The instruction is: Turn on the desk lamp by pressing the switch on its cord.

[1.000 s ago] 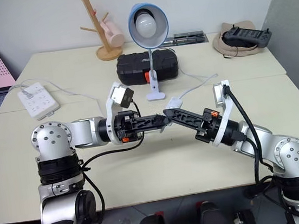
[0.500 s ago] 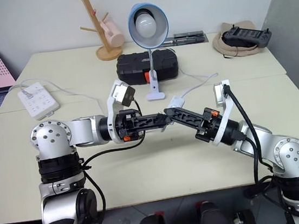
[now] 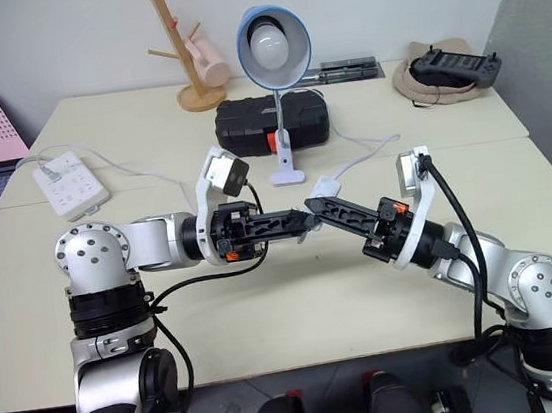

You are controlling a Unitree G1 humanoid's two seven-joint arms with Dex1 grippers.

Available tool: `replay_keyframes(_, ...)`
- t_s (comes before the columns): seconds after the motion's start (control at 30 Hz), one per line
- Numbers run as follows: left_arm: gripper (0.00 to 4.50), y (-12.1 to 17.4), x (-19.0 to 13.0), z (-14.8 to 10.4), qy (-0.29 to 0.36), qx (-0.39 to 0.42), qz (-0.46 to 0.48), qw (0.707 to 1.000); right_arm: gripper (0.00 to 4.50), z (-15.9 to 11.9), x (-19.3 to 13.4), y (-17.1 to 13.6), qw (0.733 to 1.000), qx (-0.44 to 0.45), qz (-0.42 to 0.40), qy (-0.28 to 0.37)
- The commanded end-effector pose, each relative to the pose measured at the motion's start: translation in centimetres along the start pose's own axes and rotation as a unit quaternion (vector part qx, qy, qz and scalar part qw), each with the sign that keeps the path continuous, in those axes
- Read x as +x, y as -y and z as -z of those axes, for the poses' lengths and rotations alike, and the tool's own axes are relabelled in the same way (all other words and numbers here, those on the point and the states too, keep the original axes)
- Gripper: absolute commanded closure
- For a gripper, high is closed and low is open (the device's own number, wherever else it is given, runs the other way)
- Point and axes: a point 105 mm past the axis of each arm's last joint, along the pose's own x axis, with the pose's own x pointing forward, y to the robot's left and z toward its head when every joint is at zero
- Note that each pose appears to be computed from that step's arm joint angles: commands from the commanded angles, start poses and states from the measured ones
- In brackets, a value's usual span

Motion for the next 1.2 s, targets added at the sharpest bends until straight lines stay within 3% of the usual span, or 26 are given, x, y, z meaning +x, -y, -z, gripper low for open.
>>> replay_keyframes(0.03,4.09,0.9,-0.4,-0.3,0.000,0.014,0.016,1.000,3.83,0.2,0.0,-0.5,0.997,-0.064,0.009,-0.028)
replay_keyframes(0.33,4.09,1.0,-0.5,-0.1,-0.005,0.014,0.020,1.000,3.83,0.2,0.0,-0.2,0.995,-0.094,0.017,-0.036)
replay_keyframes(0.37,4.09,1.0,-0.5,-0.1,-0.005,0.014,0.020,1.000,3.13,0.1,-0.1,-0.2,0.995,-0.091,0.015,-0.034)
replay_keyframes(0.57,4.09,1.1,-0.5,0.0,-0.005,0.016,0.020,1.000,1.93,-0.6,-0.5,-0.4,0.998,-0.061,0.010,-0.017)
replay_keyframes(0.8,4.09,1.2,-0.5,-0.1,-0.008,0.018,0.027,0.999,1.93,-0.9,-1.6,-1.5,1.000,-0.004,-0.027,0.004)
replay_keyframes(1.2,4.09,1.3,-0.5,0.0,-0.013,0.020,0.029,0.999,1.93,-0.1,-0.7,-1.9,0.999,0.014,-0.046,0.003)
